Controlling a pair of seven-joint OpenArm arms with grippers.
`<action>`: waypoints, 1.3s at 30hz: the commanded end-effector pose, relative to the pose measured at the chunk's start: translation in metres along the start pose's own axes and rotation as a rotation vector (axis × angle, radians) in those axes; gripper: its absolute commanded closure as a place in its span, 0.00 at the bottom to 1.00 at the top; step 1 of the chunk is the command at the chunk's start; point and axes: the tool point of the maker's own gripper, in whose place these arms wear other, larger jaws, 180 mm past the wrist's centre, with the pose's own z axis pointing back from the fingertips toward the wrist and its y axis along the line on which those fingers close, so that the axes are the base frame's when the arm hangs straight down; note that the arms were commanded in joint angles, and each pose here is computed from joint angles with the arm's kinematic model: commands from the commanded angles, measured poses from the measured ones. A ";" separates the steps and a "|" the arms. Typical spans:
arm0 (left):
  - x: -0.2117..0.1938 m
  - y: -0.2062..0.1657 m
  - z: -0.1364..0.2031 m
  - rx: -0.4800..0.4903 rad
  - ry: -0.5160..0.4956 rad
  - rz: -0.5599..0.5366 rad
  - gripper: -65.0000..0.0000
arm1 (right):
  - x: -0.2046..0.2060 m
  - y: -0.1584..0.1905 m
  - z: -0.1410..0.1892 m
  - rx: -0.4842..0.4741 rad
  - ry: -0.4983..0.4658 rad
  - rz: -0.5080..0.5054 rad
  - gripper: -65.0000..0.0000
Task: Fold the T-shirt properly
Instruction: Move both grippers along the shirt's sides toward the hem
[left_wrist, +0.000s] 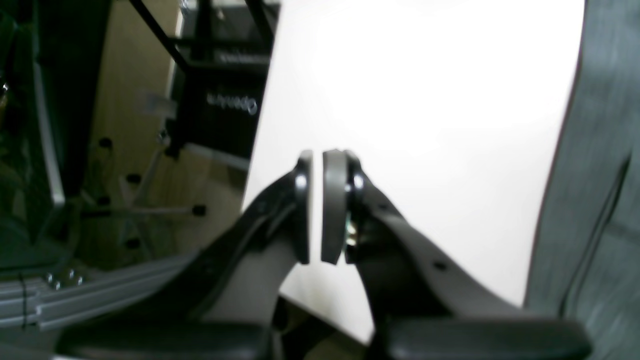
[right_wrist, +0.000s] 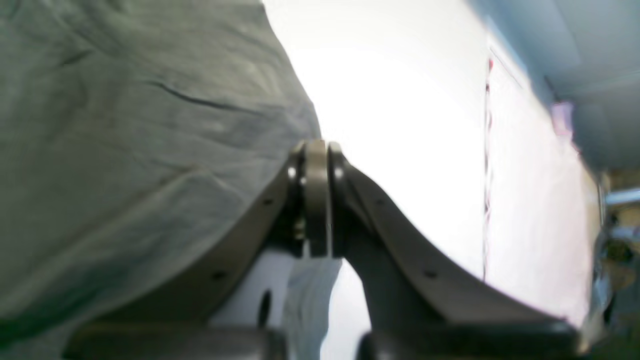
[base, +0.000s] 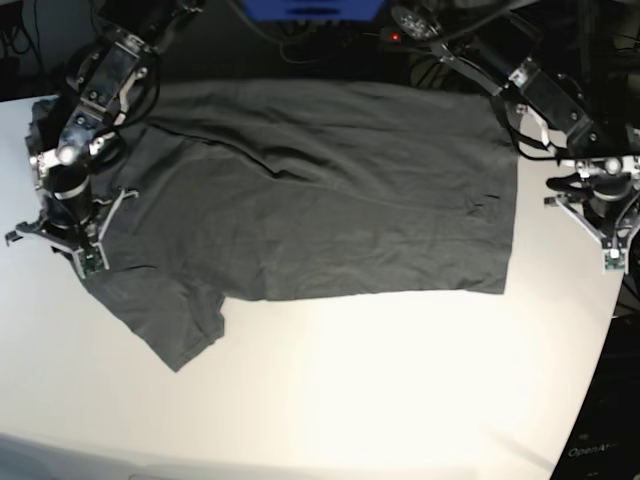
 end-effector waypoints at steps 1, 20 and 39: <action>0.019 0.009 0.001 0.025 -0.055 0.016 0.94 | 0.010 -0.016 0.000 -0.052 -0.013 -0.023 1.00; 0.055 -0.092 -0.065 -0.304 -0.041 -0.143 0.94 | -0.064 -0.062 0.014 -0.179 0.432 -0.240 1.00; 0.049 -0.105 -0.056 -0.341 -0.050 -0.107 0.94 | -0.052 -0.086 0.011 -0.211 0.395 -0.087 0.99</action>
